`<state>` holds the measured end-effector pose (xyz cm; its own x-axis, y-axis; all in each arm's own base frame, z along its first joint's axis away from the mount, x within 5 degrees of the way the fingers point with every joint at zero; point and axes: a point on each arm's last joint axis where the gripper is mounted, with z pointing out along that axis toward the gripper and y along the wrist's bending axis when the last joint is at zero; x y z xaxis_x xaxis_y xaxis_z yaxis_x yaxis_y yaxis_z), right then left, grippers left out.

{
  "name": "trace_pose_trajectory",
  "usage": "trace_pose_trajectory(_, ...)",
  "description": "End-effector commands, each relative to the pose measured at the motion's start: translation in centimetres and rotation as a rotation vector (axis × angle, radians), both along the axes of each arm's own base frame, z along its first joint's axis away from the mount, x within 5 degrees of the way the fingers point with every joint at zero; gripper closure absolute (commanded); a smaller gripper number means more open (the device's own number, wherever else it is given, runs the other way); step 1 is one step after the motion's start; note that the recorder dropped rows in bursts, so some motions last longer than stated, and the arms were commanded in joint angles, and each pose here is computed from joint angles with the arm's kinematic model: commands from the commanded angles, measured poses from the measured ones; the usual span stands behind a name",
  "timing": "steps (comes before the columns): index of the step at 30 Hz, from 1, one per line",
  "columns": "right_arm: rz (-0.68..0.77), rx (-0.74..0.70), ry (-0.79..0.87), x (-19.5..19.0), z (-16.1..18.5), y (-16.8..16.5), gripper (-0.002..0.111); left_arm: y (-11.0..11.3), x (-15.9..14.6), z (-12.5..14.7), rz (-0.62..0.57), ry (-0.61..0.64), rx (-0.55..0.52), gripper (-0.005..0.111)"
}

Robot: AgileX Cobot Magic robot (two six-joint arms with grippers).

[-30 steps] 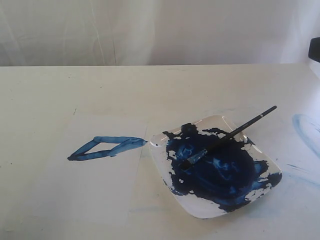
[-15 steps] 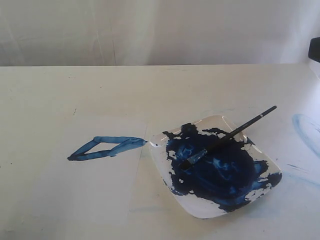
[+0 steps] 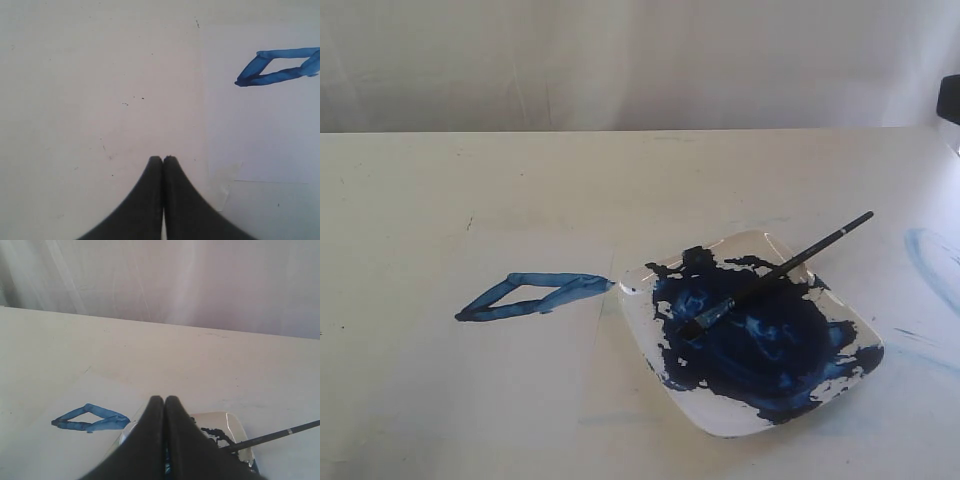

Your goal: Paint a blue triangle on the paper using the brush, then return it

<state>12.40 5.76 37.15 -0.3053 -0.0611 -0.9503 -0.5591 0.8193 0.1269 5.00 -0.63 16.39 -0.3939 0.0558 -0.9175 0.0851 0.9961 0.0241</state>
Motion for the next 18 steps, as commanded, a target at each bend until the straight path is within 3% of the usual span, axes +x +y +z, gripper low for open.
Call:
trace_pose_trajectory(1,0.016,-0.013,-0.012,-0.2,0.0,0.2,0.108,-0.1,0.0,-0.1,-0.006,-0.004,-0.005,0.107)
trace_pose_trajectory(9,0.070,-0.010,-0.034,-1.1,0.2,0.7,0.108,-0.1,0.0,-0.1,-0.006,-0.004,-0.005,0.107)
trace_pose_trajectory(18,0.070,0.015,-0.202,-5.4,1.9,0.0,0.108,-0.1,0.0,-0.1,-0.006,-0.004,-0.005,0.107)
